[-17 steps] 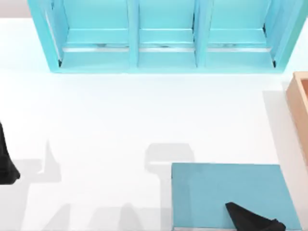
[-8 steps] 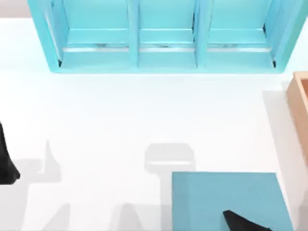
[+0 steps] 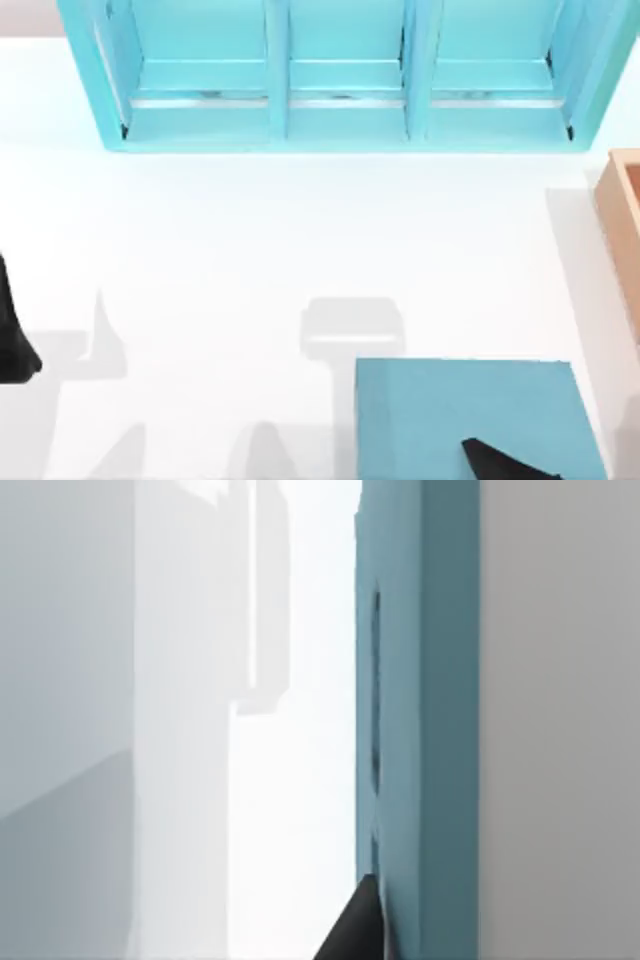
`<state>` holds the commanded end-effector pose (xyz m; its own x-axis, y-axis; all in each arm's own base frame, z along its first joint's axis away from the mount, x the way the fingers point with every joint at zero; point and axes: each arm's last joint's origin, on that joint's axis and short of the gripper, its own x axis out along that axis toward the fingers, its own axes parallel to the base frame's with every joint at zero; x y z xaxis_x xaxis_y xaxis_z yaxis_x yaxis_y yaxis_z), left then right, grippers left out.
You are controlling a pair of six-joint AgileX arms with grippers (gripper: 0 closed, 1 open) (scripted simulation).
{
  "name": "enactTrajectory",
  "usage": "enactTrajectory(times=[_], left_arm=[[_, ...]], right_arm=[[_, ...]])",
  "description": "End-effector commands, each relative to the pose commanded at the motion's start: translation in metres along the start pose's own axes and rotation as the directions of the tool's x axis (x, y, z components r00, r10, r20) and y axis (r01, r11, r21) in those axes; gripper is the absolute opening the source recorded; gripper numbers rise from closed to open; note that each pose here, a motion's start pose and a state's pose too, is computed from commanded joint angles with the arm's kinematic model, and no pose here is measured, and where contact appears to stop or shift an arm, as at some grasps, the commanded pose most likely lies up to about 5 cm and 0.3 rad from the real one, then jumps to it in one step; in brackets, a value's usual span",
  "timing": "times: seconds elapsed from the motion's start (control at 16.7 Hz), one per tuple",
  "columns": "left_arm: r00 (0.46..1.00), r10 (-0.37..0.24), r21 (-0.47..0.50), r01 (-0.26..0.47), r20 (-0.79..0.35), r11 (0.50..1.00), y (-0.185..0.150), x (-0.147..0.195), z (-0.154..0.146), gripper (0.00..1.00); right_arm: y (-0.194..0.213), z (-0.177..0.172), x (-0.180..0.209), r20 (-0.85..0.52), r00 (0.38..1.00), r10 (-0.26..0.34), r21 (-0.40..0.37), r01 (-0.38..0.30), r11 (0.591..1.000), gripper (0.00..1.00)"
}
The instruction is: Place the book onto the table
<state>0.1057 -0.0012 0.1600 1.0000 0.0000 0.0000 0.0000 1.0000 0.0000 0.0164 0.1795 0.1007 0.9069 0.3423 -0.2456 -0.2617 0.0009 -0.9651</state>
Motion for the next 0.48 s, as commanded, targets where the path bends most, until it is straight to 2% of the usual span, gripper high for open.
enactTrajectory(times=[0.48], left_arm=[[1.000,0.000,0.000,0.000,0.000,1.000,0.0000,0.0000,0.0000,1.00]], right_arm=[[0.0000,0.0000,0.0000,0.000,1.000,0.000,0.000,0.000,1.000,0.75]])
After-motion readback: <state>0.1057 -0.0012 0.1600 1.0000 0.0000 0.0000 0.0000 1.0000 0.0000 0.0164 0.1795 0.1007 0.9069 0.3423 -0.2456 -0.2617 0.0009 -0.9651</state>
